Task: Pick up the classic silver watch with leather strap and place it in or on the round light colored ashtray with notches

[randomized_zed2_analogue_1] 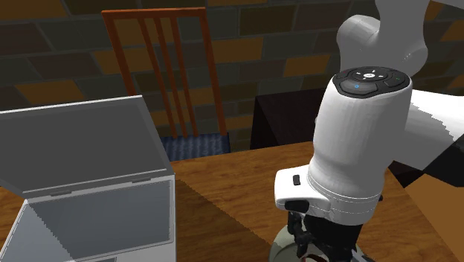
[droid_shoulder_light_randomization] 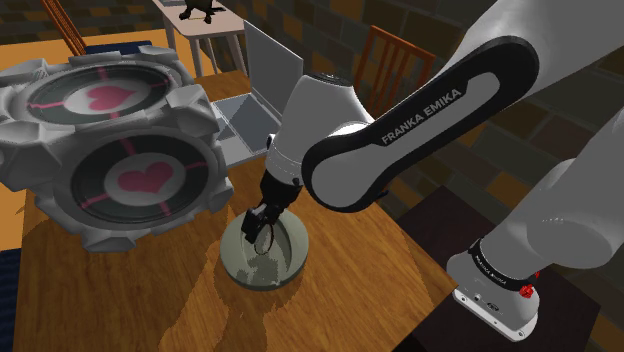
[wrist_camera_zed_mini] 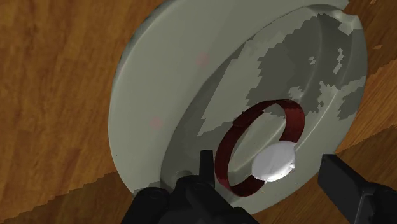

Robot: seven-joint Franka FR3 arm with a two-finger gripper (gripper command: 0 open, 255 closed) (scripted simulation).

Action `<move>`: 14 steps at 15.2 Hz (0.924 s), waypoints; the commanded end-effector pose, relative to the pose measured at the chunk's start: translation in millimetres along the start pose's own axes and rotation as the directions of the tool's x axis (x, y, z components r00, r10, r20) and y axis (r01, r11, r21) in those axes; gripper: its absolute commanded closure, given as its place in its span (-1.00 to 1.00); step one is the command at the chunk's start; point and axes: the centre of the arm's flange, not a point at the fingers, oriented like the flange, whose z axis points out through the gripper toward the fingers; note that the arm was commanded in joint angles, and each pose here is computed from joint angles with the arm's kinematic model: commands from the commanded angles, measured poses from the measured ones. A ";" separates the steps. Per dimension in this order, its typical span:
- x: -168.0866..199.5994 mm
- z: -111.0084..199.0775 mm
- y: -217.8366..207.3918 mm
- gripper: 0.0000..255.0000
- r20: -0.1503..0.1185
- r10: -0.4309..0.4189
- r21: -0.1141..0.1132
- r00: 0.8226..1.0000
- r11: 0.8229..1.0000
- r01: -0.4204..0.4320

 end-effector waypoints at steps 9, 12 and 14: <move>0.0 -50.0 0.0 -1.00 0.000 0.000 0.000 1.000 1.000 0.000; 0.0 -50.0 0.0 -1.00 0.000 0.000 0.000 1.000 1.000 0.000; 0.0 -50.0 0.0 -1.00 0.000 0.000 0.000 1.000 1.000 0.000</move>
